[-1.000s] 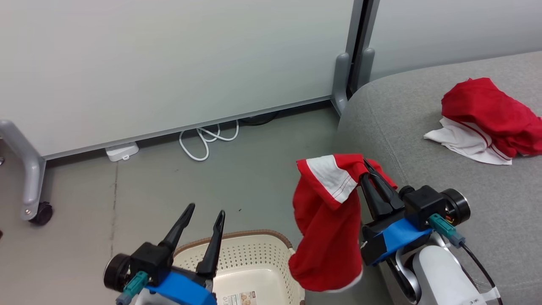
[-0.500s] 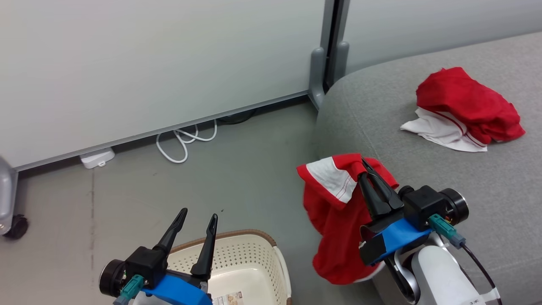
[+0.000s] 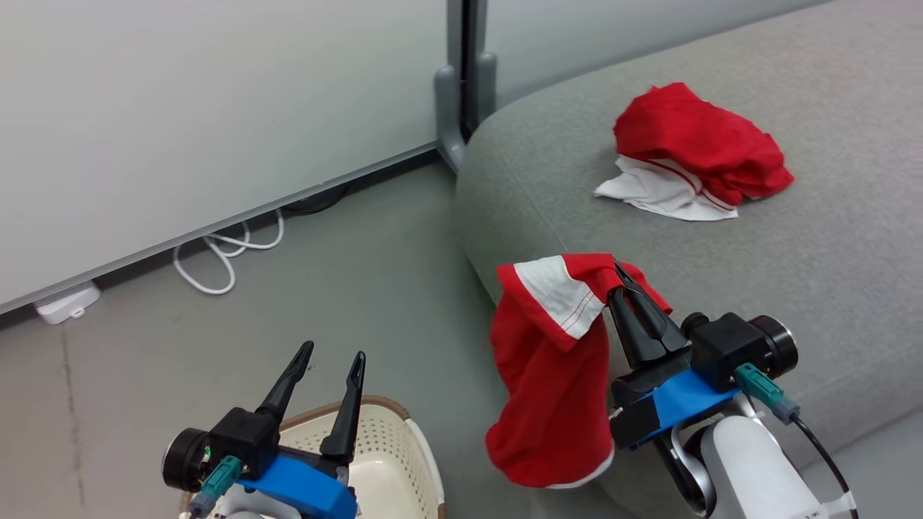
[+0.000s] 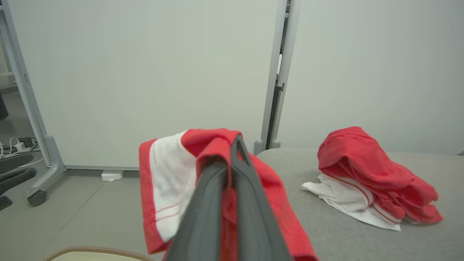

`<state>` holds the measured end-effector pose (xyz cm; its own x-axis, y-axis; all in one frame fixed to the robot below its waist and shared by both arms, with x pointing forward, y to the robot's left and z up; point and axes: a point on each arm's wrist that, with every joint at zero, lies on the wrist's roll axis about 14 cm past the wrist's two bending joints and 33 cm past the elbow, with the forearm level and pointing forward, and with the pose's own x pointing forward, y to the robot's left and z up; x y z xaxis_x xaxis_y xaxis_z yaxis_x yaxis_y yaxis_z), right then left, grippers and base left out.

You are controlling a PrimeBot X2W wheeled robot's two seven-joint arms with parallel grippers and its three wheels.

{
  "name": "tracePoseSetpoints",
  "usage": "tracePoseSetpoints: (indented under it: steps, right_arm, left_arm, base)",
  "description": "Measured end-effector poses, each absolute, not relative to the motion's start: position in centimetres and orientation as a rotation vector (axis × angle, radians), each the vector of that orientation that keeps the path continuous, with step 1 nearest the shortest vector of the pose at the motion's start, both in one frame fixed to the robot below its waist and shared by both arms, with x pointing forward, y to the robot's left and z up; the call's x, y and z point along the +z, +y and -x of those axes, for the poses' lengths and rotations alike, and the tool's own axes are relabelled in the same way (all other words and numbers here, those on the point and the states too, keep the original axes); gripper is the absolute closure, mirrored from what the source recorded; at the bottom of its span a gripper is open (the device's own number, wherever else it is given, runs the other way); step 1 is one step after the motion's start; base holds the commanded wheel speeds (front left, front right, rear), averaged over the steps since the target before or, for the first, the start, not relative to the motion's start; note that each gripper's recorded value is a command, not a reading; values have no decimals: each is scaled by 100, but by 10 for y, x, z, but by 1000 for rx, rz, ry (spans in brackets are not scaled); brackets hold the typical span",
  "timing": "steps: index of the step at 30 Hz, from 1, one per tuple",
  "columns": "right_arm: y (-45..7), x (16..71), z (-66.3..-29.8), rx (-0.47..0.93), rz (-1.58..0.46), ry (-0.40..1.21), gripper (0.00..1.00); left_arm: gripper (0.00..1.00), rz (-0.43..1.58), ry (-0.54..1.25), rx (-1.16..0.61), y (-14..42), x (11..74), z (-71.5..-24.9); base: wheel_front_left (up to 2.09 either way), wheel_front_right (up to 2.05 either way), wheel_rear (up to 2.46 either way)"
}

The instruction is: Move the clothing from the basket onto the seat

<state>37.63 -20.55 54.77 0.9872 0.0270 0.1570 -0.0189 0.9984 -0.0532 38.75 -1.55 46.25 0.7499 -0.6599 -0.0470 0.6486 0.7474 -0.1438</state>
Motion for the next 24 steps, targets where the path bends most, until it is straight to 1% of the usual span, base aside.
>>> tracePoseSetpoints:
  steps: [14, 24]
  right_arm:
    - [-244, 542, -347, -106, 45, -136, 100]
    - [-262, 542, -335, -165, 50, -132, 100]
  left_arm:
    - [0, 122, 102, -855, -62, 459, -390]
    - [0, 124, 113, -923, -83, 456, -384]
  base:
    - [0, 0, 0]
    - [0, 0, 0]
